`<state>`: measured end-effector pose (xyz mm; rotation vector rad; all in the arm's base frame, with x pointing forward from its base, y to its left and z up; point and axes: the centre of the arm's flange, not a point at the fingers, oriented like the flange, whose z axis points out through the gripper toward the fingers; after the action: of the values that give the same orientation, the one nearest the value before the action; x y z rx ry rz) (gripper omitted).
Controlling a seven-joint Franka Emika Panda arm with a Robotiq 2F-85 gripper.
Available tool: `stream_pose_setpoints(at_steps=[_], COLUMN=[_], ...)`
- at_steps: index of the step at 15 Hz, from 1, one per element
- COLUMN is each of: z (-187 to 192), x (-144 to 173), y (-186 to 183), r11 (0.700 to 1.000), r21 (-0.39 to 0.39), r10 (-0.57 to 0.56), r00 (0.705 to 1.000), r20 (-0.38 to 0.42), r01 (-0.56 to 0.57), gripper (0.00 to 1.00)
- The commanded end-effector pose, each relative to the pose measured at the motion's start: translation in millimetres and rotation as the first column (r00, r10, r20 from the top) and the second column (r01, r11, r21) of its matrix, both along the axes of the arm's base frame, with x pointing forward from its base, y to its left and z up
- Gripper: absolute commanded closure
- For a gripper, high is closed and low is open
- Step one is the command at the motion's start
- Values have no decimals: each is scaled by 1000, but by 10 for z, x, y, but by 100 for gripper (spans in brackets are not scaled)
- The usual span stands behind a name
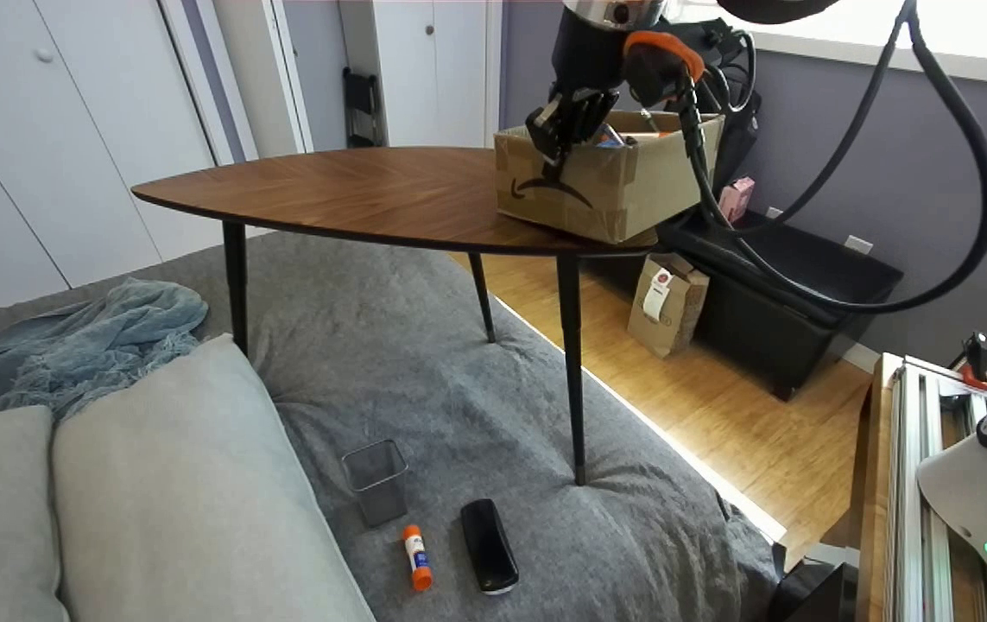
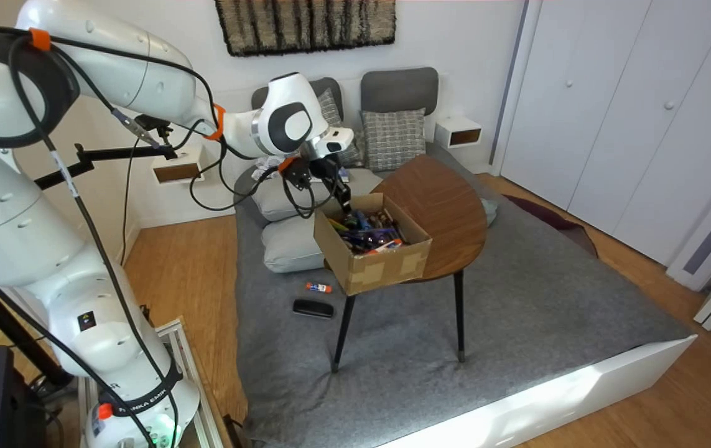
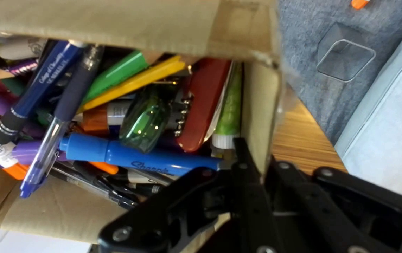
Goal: Put the box on the edge of the table, then remove the green object from the box
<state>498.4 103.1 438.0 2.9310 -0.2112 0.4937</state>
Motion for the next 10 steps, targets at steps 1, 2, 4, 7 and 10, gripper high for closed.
stream_pose_setpoints(at_steps=[1,2,4,7,10], z=[199,194,162,99,43], x=[-155,-145,-123,-100,-73], y=[204,226,227,190,112], r11=[997,996,994,991,987], r21=[-50,-58,-79,-101,-126], r10=[-58,-63,-73,-83,-91], r00=[997,996,994,992,990], r20=[48,66,80,93,104], r01=[61,67,80,93,104], gripper=[98,98,98,98,98])
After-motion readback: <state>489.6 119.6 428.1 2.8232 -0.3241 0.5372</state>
